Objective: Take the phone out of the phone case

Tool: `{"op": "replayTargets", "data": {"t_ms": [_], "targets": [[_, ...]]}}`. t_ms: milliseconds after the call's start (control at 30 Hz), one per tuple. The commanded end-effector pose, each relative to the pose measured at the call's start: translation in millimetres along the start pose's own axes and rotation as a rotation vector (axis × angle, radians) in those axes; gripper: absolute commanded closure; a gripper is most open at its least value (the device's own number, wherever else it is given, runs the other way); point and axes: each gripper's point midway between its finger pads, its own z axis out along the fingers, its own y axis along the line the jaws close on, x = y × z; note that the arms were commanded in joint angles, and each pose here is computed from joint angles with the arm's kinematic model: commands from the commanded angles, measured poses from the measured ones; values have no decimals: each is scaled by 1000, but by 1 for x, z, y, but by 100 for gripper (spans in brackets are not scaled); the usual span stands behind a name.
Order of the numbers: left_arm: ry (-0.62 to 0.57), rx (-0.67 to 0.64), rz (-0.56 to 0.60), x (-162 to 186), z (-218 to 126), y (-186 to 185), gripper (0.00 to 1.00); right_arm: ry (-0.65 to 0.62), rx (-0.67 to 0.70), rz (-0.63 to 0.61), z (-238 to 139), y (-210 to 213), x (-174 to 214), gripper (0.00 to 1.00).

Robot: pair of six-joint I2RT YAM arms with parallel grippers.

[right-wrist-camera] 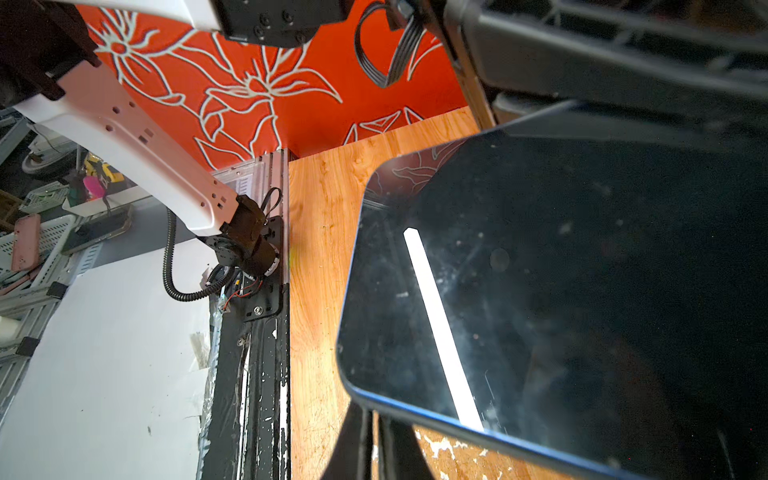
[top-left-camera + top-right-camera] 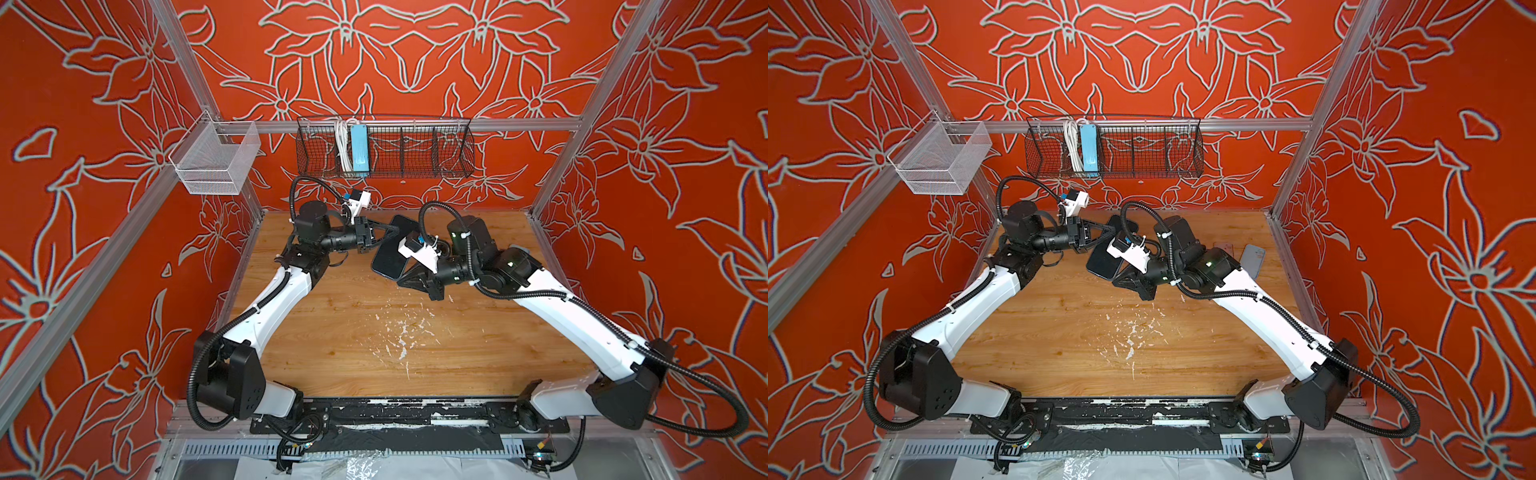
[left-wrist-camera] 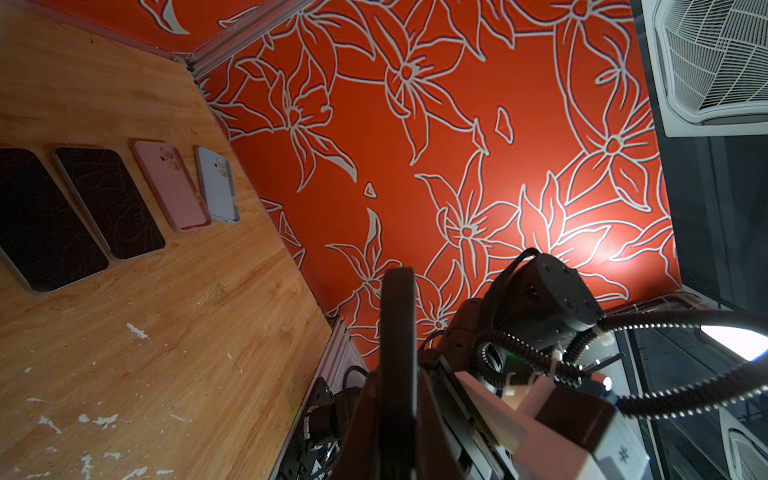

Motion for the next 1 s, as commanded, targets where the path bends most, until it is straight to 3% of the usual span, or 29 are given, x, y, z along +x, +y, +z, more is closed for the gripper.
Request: {"op": "replayTargets", "data": {"t_ms": [0, 167, 300, 467, 667, 967], "targets": [[-42, -9, 51, -4, 4, -11, 100, -190, -75, -59, -20, 11, -38, 90], [-183, -100, 67, -27, -5, -12, 100, -291, -131, 99, -40, -9, -26, 77], [-390, -202, 62, -50, -26, -6, 100, -311, -128, 182, -45, -14, -12, 58], [-629, -234, -14, -60, -55, 15, 100, -358, -137, 292, -47, -18, -2, 33], [-730, -213, -104, -57, -68, 28, 100, -414, -110, 442, -42, -31, 9, 5], [-741, -131, -185, -50, -63, 29, 100, -490, -157, 546, -24, -39, -1, 12]]}}
